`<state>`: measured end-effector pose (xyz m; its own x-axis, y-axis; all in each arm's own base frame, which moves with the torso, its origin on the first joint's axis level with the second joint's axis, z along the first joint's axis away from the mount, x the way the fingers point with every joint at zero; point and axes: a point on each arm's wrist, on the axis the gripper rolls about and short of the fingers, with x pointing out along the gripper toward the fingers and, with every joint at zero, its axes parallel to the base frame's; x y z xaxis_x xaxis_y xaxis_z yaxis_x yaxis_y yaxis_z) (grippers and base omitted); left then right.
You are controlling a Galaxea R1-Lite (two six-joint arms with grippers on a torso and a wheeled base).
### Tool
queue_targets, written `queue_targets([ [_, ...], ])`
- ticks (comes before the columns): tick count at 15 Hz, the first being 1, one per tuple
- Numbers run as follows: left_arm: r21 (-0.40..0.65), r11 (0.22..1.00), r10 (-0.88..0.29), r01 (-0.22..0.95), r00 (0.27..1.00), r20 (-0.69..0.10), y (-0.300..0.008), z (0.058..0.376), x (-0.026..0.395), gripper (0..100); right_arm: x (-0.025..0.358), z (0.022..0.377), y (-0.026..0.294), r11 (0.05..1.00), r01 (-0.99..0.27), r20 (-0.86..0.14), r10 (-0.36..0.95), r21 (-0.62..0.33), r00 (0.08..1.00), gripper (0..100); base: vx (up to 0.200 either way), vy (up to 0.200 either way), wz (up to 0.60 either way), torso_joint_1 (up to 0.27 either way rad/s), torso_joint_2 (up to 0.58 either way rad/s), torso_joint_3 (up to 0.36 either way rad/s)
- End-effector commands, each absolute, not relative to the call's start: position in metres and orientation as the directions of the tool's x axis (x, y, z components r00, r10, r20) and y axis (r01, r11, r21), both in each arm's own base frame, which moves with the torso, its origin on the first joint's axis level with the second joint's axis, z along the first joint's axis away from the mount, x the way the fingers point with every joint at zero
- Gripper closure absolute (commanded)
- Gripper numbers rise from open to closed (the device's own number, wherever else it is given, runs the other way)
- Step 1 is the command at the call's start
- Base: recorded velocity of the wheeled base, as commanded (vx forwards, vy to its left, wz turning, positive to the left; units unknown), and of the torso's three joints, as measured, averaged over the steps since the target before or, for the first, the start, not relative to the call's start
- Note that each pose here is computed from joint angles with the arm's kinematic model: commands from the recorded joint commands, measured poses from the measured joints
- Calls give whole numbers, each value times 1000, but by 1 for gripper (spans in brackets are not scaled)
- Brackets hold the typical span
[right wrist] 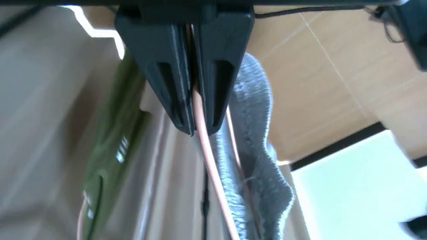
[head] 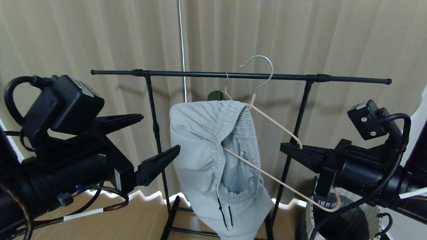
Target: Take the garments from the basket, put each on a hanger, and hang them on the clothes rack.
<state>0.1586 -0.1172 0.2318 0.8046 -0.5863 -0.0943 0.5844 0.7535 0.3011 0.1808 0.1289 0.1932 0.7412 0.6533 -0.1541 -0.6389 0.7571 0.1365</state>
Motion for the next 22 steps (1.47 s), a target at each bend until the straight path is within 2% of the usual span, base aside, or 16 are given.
queue_targets([
  [1, 352, 730, -596, 586, 798, -92, -120, 232, 169, 0, 180, 198, 129, 740, -658, -135, 672, 138, 728, 100, 0, 0, 0, 0, 0, 0],
  [3, 413, 678, -637, 608, 766, -82, -118, 237, 183, 0, 180, 198, 130, 710, -689, -137, 704, 145, 697, 100, 0, 0, 0, 0, 0, 0],
  [5, 520, 629, -634, 577, 769, -87, -114, 240, 213, 0, 183, 199, 133, 680, -718, -134, 734, 150, 666, 100, 0, 0, 0, 0, 0, 0],
  [7, 549, 586, -664, 595, 742, -96, -115, 239, 223, 0, 183, 199, 135, 664, -732, -132, 748, 152, 650, 100, 0, 0, 0, 0, 0, 0],
  [13, 572, 569, -668, 590, 738, -95, -118, 239, 232, 0, 173, 193, 154, 583, -796, -152, 812, 159, 564, 100, 0, 0, 0, 0, 0, 0],
  [16, 636, 546, -639, 546, 762, -106, -109, 236, 238, 0, 168, 194, 154, 570, -810, -148, 821, 140, 552, 100, 0, 0, 0, 0, 0, 0],
  [22, 635, 535, -644, 557, 755, -120, -111, 232, 238, 0, 164, 193, 154, 538, -831, -149, 841, 139, 520, 100, 0, 0, 0, 0, 0, 0],
])
